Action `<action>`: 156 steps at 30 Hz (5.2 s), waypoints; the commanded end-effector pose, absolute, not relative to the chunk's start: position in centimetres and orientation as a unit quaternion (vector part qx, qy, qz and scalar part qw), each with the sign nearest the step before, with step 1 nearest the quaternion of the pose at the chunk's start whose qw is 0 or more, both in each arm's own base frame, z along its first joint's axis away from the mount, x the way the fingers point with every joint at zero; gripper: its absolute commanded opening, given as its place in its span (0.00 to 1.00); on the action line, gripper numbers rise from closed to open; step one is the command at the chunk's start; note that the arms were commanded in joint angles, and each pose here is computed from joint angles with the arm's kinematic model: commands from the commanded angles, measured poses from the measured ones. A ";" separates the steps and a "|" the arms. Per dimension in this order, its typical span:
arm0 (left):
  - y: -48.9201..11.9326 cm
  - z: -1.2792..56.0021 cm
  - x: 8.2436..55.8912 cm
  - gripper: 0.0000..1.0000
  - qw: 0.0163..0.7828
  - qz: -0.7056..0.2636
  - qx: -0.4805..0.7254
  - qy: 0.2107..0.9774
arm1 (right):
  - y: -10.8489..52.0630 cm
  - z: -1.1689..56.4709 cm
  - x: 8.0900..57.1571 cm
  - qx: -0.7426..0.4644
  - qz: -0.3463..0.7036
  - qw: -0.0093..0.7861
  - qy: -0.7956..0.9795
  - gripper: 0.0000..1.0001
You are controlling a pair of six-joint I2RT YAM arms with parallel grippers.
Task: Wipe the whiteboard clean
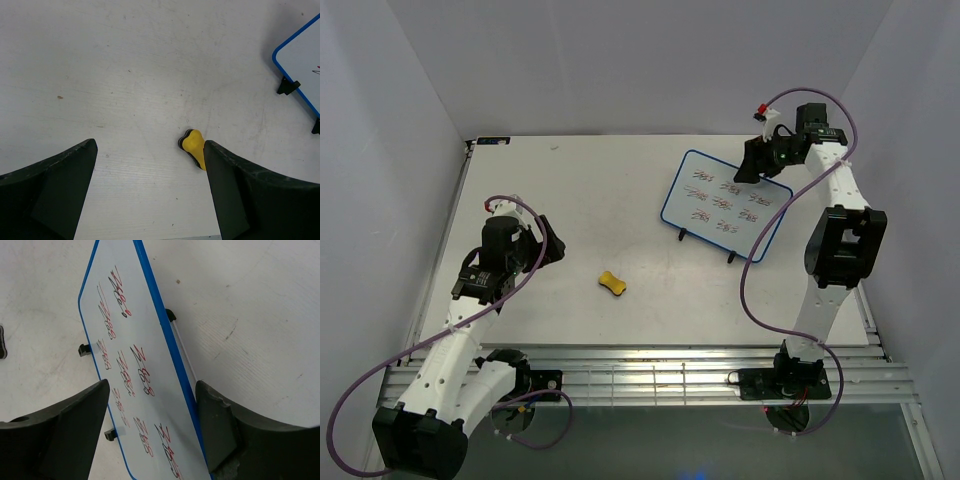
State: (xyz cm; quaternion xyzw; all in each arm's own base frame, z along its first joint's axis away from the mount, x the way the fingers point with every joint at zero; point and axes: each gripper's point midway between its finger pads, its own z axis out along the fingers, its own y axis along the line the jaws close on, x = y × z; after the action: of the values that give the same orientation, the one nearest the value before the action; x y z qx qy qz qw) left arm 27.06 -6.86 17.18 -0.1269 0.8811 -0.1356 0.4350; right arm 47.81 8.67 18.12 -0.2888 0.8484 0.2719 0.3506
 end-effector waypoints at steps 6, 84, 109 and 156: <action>-7.2 17.4 27.0 0.98 0.442 -0.144 -0.118 0.877 | 10.3 19.1 44.8 -0.287 0.336 0.321 0.838 0.58; -18.3 10.8 23.7 0.98 0.309 -0.105 -0.208 0.922 | 20.7 24.5 31.1 -0.167 0.297 0.449 0.826 0.08; -21.0 3.7 26.4 0.76 0.299 0.002 -0.318 0.900 | 22.3 21.7 26.7 -0.246 0.336 0.418 0.807 0.08; -25.7 23.1 29.4 0.20 0.654 -0.255 0.105 0.705 | 25.0 22.6 24.2 -0.254 0.435 0.363 0.783 0.08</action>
State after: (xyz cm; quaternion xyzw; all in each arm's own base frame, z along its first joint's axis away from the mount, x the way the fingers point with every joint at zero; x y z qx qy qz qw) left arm 28.59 -24.58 19.68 0.0374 0.7711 -0.2489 0.5848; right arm 24.93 23.03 19.35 -0.2429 0.8276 0.3700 0.3451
